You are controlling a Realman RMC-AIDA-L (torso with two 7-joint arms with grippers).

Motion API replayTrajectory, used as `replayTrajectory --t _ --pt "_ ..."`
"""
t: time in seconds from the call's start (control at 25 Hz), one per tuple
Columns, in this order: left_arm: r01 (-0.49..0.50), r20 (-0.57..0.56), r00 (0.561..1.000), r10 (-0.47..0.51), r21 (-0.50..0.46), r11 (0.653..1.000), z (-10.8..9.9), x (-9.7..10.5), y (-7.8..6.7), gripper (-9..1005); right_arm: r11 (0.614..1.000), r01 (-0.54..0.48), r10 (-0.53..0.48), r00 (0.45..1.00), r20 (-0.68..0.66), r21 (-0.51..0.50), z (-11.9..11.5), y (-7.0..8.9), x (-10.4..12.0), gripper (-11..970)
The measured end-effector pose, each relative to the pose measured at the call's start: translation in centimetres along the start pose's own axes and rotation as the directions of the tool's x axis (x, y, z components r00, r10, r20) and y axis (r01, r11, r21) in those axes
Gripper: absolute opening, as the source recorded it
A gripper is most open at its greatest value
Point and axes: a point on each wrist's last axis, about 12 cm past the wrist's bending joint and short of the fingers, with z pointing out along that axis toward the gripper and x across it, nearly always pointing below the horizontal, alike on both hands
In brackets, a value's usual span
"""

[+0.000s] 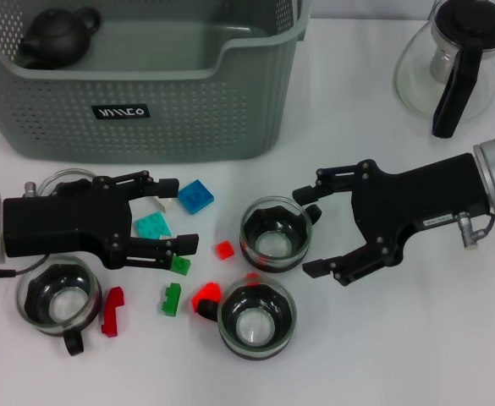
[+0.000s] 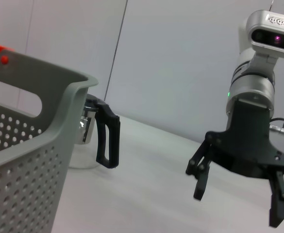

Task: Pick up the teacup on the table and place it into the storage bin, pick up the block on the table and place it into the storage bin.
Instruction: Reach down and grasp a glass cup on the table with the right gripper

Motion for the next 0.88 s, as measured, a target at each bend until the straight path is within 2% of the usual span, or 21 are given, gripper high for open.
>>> replayTrajectory --t 0.36,0.88 --pt "0.010 0.025 1.000 -0.010 0.011 1.000 0.9 0.1 -0.4 929 0.996 0.036 -0.050 0.981 -0.185 -0.082 0.0 -0.9 -1.9 942" --pt "0.013 0.045 0.999 -0.013 0.011 1.000 1.4 0.0 -0.4 926 0.977 0.156 -0.195 0.932 -0.305 -0.148 2.5 -2.2 -3.6 941"
